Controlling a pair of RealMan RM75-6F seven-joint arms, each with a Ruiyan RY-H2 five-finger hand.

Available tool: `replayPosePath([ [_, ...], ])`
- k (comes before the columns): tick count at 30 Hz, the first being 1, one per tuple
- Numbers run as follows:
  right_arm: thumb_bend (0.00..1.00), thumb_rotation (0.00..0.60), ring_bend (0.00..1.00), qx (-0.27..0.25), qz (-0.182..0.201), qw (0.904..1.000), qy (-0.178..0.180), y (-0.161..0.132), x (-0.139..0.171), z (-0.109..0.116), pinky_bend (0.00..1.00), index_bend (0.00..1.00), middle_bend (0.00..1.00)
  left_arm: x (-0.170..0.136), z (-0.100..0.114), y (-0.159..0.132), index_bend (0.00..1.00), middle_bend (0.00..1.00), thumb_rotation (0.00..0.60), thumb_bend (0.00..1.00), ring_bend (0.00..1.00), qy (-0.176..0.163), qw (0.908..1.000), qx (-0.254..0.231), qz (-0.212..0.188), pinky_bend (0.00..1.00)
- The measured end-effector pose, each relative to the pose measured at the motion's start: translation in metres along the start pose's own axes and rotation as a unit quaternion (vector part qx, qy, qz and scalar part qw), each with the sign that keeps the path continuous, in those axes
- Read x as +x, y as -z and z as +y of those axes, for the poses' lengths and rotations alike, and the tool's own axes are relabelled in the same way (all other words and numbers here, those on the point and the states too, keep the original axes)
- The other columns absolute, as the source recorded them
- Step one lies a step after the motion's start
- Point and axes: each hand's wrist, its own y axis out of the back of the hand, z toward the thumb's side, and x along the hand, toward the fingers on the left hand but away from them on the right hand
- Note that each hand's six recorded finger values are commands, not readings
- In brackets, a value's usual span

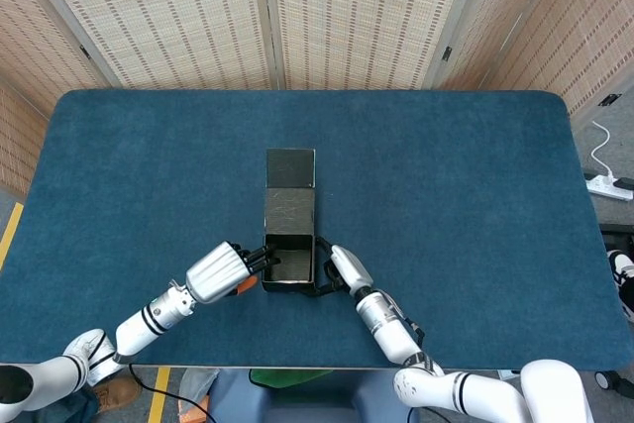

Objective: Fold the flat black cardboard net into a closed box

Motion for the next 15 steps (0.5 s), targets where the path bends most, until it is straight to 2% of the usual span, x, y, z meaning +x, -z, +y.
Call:
replayPosePath([
  [2, 0.34, 0.6, 0.87, 0.001, -0.001, 1.0, 0.007, -0.002, -0.006, 0.001, 1.0, 0.4, 0.39, -0.004, 0.007, 0.002, 0.31, 0.31, 0.6, 0.36, 0.79, -0.01, 0.9999, -0.005, 0.003, 0.89],
  [4, 0.34, 0.6, 0.85, 0.003, -0.001, 0.9999, 0.011, -0.004, -0.012, 0.0, 1.0, 0.31, 0.34, -0.009, 0.016, 0.004, 0.31, 0.3, 0.6, 0.36, 0.79, -0.02, 0.9996, -0.016, 0.009, 0.89],
  [9, 0.21, 0.6, 0.77, 0.02, -0.005, 0.9998, 0.005, -0.005, -0.021, -0.01, 1.0, 0.04, 0.13, -0.019, 0.028, 0.011, 0.28, 0.28, 0.6, 0.36, 0.79, -0.035, 0.9966, -0.069, 0.031, 0.9],
  [11, 0.12, 0.6, 0.71, 0.027, -0.008, 0.9996, 0.0, -0.003, -0.02, -0.014, 1.0, 0.0, 0.03, -0.022, 0.031, 0.014, 0.25, 0.27, 0.6, 0.36, 0.78, -0.036, 0.994, -0.095, 0.041, 0.9],
  [15, 0.01, 0.6, 0.64, 0.029, -0.008, 0.9995, -0.009, -0.003, -0.014, -0.018, 1.0, 0.0, 0.0, -0.03, 0.035, 0.022, 0.18, 0.24, 0.6, 0.36, 0.78, -0.033, 0.983, -0.165, 0.074, 0.9],
])
